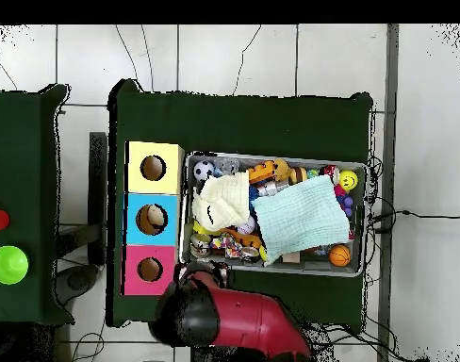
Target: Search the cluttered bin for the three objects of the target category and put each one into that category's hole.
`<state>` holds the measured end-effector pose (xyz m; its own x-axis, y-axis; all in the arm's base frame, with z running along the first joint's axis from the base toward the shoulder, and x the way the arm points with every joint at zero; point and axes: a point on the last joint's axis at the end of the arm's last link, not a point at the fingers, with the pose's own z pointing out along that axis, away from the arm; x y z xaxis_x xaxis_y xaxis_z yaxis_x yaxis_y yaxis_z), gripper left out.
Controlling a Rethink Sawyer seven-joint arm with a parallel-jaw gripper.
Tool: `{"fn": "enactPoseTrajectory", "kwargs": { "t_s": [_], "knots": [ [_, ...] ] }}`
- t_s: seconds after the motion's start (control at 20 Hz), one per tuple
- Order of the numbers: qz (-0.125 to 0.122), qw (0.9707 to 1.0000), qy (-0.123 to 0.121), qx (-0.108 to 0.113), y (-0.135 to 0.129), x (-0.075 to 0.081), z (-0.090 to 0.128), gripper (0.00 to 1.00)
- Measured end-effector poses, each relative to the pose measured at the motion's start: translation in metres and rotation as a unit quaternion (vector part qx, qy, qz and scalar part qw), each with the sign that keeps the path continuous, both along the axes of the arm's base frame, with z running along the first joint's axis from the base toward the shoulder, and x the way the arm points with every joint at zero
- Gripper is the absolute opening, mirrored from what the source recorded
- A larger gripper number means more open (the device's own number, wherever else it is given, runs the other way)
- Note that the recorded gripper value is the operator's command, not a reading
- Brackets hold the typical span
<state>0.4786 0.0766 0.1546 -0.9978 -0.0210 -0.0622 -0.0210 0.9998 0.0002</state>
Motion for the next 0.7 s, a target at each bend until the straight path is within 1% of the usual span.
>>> {"fn": "enactPoseTrajectory", "kwargs": {
  "t_s": [0.05, 0.15, 0.25, 0.4, 0.55, 0.7],
  "knots": [
    [-0.001, 1.0, 0.002, 0.0, -0.004, 0.0, -0.005, 1.0],
    [-0.003, 1.0, 0.008, 0.001, -0.018, 0.002, -0.025, 1.0],
    [-0.004, 0.9999, 0.01, 0.003, -0.025, 0.003, -0.037, 1.0],
    [-0.006, 0.9999, 0.009, 0.009, -0.038, 0.008, -0.067, 1.0],
    [-0.007, 0.9998, 0.008, 0.015, -0.043, 0.01, -0.093, 1.0],
    [-0.004, 0.9997, 0.009, 0.021, -0.039, 0.01, -0.116, 1.0]
  ]
}}
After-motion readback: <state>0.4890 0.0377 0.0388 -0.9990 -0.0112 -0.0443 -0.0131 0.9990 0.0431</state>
